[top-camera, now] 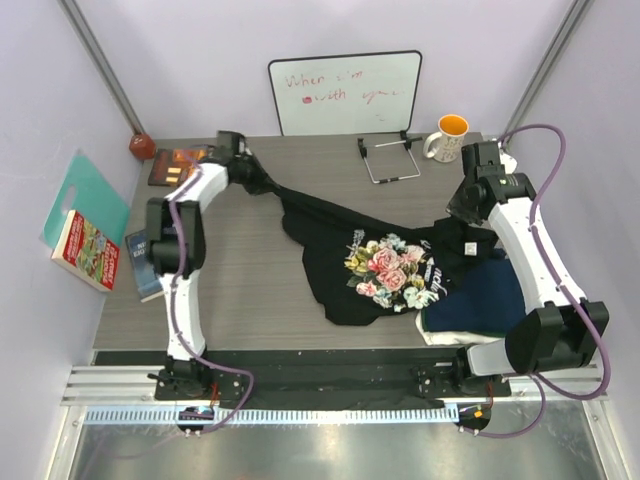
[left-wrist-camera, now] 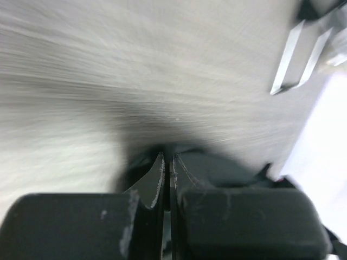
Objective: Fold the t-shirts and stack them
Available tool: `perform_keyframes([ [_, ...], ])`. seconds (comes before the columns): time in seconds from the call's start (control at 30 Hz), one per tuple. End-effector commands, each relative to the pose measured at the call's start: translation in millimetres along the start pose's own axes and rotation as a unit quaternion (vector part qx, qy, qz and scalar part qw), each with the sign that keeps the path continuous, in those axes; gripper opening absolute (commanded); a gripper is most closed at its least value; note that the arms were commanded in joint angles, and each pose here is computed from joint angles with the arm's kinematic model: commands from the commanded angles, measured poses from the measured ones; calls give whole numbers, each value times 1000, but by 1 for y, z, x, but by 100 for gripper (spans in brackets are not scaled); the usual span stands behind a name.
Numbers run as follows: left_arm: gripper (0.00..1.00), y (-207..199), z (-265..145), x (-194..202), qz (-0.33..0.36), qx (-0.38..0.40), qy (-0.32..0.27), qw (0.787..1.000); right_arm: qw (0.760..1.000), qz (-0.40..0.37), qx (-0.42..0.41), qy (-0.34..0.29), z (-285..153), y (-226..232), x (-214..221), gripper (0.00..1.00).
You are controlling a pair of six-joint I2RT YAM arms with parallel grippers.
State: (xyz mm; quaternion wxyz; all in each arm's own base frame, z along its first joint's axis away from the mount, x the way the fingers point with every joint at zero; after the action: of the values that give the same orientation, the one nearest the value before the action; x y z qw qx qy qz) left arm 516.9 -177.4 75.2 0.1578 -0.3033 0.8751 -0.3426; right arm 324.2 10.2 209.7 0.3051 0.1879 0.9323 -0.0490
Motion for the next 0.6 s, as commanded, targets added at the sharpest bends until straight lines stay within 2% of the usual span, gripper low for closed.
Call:
perform_keyframes([
  [0.0, 0, -59, -123, -75, 26, 89, -160, 983, 992, 21, -12, -123, -29, -2, -52, 1],
  [0.1, 0, -61, -175, -95, 21, 94, -210, 973, 986, 22, -22, -163, -44, -1, -74, 1],
  [0.27, 0, -53, -226, -106, 19, 77, -239, 968, 976, 27, -62, -205, -59, 11, -93, 1],
  [0.37, 0, -36, -237, -105, 1, 63, -237, 970, 979, 27, -104, -175, -48, 28, -81, 1],
  [0.57, 0, 12, -218, -82, -3, -14, -168, 986, 986, 34, -162, -29, 7, 59, -17, 1],
])
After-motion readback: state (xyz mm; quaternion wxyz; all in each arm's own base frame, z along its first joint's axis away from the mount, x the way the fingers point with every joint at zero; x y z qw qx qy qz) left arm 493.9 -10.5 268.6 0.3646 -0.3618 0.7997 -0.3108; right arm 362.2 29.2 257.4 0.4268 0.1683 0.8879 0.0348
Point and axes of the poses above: each gripper's point midway between its finger pads, its own z axis out along the fingers, its own y axis along the line the jaws close on, x = y × z, the point moved 1 cm from there along -z, back along the fingers, and after that the axes turned 12 degrees about -z, right-handed, at the moved point
